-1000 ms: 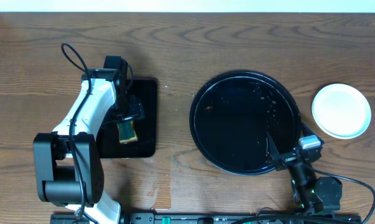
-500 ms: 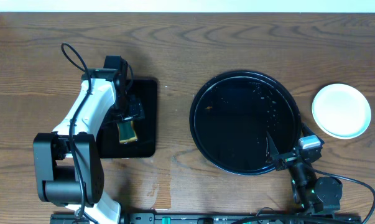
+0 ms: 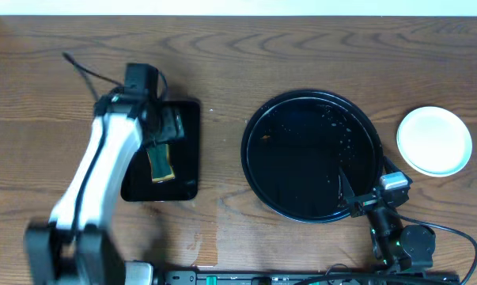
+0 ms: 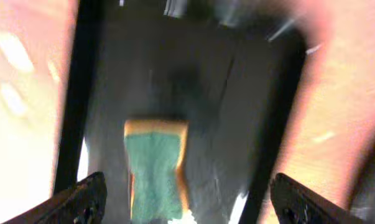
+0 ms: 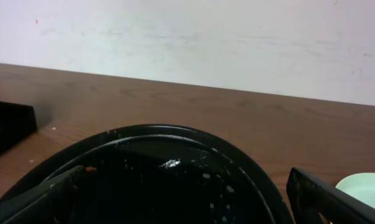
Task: Clean dirty plates on tray and stack at the side
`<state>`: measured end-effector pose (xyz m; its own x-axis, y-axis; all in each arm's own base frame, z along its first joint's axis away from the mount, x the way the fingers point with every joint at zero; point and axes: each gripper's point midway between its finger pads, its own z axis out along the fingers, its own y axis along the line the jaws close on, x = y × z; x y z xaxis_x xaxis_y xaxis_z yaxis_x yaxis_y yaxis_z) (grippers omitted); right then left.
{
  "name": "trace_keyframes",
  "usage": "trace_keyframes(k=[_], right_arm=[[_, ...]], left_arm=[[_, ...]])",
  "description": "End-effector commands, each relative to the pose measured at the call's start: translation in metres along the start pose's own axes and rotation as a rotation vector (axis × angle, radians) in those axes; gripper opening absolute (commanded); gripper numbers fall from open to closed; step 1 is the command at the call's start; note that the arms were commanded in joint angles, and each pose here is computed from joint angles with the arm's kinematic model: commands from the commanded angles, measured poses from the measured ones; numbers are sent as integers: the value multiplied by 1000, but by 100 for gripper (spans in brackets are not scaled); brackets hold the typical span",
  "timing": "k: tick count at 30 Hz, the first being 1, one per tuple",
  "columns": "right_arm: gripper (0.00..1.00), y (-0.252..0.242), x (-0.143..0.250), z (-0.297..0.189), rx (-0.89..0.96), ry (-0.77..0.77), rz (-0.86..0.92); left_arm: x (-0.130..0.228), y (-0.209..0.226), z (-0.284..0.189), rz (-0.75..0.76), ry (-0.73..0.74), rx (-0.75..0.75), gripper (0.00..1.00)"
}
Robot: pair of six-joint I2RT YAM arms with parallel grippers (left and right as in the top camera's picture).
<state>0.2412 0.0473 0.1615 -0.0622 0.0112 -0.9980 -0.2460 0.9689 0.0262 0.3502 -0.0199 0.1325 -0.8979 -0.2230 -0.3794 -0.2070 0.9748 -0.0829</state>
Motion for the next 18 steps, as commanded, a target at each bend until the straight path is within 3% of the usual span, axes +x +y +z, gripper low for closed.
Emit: trace_keyframes(k=[1,5,9,18], right_arm=[[99,-5,0,0,23,-3,10],[99,-5,0,-1,23,-3,10],[99,-5,0,0,23,-3,10],[99,-5,0,0,23,-3,10]], left_arm=[[-16,2,-55,64,-215,30,85],[-20,16,-112,29,-449,42,85],[-6,31,-150,-6,-578,48,85],[38,55,-160,-53,-717,47,85]])
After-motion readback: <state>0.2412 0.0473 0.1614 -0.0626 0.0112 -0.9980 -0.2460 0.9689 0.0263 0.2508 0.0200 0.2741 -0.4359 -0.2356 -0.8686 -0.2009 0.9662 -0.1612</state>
